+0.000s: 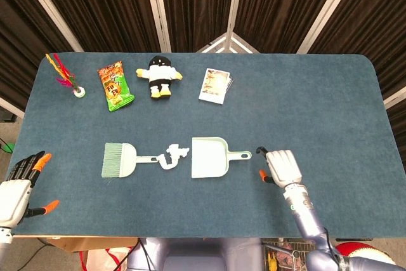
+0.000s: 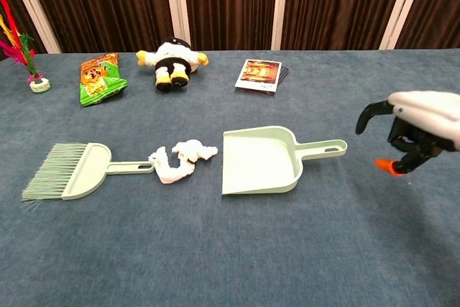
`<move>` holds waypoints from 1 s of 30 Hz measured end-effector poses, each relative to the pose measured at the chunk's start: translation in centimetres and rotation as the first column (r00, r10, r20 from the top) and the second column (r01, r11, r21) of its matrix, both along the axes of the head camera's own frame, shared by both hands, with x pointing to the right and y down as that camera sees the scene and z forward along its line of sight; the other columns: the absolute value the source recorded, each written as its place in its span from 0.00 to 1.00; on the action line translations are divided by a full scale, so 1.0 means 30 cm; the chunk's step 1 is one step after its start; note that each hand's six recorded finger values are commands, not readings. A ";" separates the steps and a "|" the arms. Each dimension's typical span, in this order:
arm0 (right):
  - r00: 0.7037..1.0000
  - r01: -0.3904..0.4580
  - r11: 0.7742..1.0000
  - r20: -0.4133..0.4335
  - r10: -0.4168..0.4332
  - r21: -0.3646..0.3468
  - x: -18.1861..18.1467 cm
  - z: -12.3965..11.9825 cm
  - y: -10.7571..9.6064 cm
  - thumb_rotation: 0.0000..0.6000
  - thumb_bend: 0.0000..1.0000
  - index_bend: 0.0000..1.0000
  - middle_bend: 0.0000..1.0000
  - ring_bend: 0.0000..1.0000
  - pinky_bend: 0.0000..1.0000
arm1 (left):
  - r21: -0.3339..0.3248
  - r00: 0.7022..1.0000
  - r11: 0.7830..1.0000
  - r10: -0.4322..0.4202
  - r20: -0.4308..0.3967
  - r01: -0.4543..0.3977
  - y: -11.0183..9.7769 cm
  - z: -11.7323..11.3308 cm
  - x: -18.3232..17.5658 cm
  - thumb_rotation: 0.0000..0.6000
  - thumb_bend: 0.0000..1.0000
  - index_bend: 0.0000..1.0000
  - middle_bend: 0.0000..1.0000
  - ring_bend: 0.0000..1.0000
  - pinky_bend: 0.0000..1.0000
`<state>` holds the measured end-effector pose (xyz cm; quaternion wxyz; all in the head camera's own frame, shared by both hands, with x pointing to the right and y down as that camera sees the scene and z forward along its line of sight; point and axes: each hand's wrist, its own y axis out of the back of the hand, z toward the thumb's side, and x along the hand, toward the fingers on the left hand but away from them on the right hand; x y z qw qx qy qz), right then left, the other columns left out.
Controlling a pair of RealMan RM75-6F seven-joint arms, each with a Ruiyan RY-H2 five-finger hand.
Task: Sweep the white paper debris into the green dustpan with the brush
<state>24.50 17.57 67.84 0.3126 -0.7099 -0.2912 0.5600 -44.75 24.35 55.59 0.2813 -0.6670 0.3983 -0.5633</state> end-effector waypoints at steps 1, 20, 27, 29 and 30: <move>1.000 0.001 1.000 -0.002 -0.001 -0.003 -0.009 0.011 0.003 1.00 0.36 0.34 0.93 0.98 0.90 | -0.004 1.000 1.000 0.000 0.000 0.000 0.001 0.001 0.001 1.00 0.00 0.00 0.00 0.00 0.00; 1.000 -0.020 0.999 0.006 0.019 0.051 -0.124 0.070 -0.036 1.00 0.35 0.34 0.93 0.98 0.90 | -0.015 1.000 1.000 -0.023 -0.006 0.023 0.000 0.001 -0.014 1.00 0.00 0.00 0.00 0.00 0.00; 1.000 -0.016 0.999 0.001 0.016 0.038 -0.140 0.089 -0.029 1.00 0.35 0.34 0.93 0.98 0.90 | -0.016 1.000 1.000 -0.024 -0.010 0.024 0.000 -0.002 -0.014 1.00 0.00 0.00 0.00 0.00 0.00; 1.000 -0.013 0.999 0.000 0.013 0.035 -0.146 0.096 -0.030 1.00 0.35 0.34 0.93 0.98 0.90 | -0.017 1.000 1.000 -0.024 -0.011 0.024 0.000 -0.001 -0.014 1.00 0.00 0.00 0.00 0.00 0.00; 1.000 -0.011 0.999 -0.002 0.011 0.034 -0.148 0.100 -0.030 1.00 0.35 0.34 0.93 0.98 0.90 | -0.016 1.000 1.000 -0.024 -0.011 0.024 -0.001 -0.001 -0.013 1.00 0.00 0.00 0.00 0.00 0.00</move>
